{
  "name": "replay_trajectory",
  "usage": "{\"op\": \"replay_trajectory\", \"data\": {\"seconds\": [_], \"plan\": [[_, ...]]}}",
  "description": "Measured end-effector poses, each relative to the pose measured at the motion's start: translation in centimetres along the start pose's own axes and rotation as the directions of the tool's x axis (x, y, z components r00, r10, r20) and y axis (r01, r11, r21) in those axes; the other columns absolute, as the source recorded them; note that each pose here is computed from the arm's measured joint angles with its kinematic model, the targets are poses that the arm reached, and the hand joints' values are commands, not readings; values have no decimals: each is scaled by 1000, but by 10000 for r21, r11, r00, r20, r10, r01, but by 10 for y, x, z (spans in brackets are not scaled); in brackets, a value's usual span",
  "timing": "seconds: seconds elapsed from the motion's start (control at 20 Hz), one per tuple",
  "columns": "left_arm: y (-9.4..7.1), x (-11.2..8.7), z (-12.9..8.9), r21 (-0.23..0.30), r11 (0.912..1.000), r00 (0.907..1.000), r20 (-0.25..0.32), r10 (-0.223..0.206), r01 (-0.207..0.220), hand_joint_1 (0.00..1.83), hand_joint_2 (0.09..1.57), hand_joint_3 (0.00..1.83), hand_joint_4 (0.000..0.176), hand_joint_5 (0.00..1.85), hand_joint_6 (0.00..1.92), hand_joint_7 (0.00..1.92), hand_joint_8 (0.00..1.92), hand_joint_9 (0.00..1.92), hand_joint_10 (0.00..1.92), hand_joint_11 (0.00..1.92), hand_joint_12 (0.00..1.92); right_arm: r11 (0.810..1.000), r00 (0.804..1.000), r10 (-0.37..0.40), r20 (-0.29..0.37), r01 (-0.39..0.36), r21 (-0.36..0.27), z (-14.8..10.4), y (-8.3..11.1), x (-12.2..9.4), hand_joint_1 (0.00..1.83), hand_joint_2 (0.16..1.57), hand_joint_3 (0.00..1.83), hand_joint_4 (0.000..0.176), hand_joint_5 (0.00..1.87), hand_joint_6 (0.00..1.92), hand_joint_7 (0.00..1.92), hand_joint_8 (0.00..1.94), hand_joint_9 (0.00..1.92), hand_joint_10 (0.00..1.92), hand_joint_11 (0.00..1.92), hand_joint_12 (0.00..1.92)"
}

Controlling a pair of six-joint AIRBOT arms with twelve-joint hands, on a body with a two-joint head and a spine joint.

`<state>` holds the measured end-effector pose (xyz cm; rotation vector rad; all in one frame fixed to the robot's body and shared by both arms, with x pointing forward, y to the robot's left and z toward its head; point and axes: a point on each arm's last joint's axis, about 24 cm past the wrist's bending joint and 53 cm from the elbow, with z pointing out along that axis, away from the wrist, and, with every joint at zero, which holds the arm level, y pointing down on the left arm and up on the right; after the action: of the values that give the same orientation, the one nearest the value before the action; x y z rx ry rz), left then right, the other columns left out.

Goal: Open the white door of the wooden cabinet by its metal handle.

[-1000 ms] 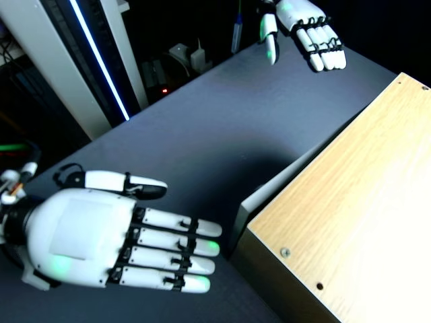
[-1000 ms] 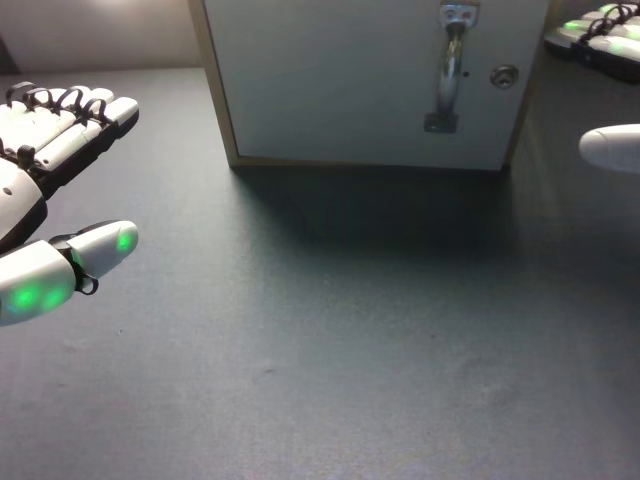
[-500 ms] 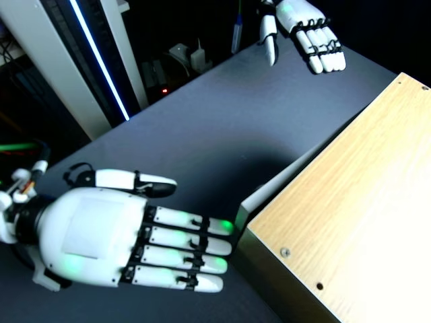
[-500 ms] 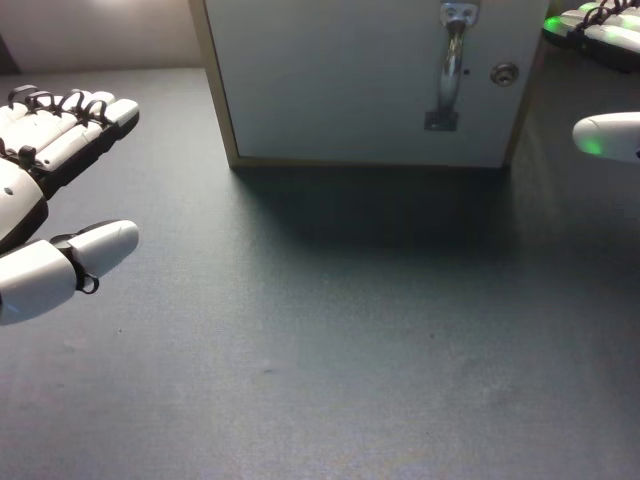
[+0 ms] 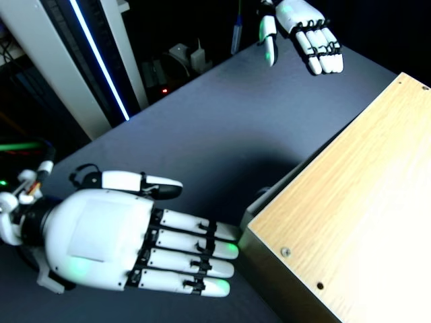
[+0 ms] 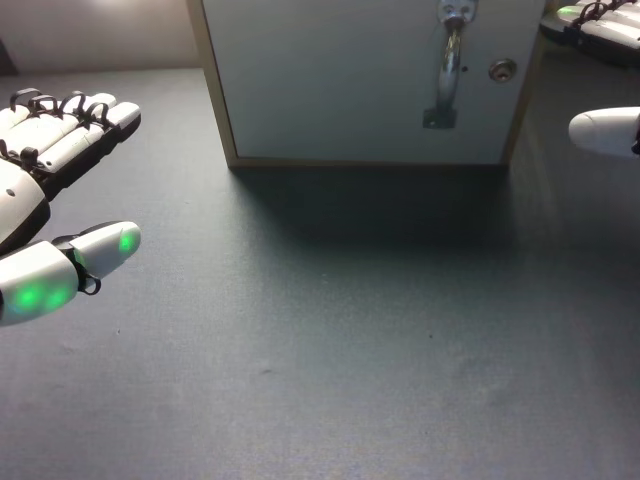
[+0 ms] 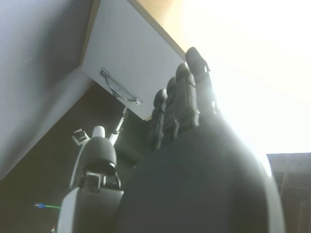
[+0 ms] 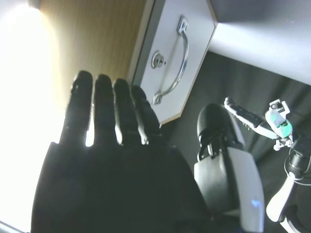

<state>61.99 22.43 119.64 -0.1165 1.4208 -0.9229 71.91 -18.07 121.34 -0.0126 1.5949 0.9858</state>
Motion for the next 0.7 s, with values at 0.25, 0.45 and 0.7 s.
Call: {"op": "replay_trajectory", "data": {"seconds": [0.25, 0.45, 0.7], "plan": [[0, 0, 0, 6, 9999, 9999, -4, -106, 106, 0, 1397, 0, 0, 37, 1, 44, 3, 75, 4, 0, 363, 9995, 9999, -64, -148, 60, -300, -7, 15, 4, 0, 1328, 9, 0, 0, 0, 0, 0, 0, 0, 0, 0], [0, 0, 0, -4, 9999, 9999, 4, -161, 161, 0, 1416, 1, 0, 36, 1, 46, 2, 79, 3, 0, 353, 9978, 9996, -217, -170, 206, -626, -13, 27, 4, 0, 1334, 9, 0, 0, 0, 0, 0, 0, 0, 0, 0], [0, 0, -1, 8, 9998, 9998, 1, -176, 176, 0, 1400, 0, 0, 51, 3, 57, 3, 87, 4, 0, 401, 9939, 9996, -245, -141, 228, -1079, -25, 42, 3, 0, 1337, 10, 0, 0, 0, 0, 0, 0, 0, 8, 3]]}}
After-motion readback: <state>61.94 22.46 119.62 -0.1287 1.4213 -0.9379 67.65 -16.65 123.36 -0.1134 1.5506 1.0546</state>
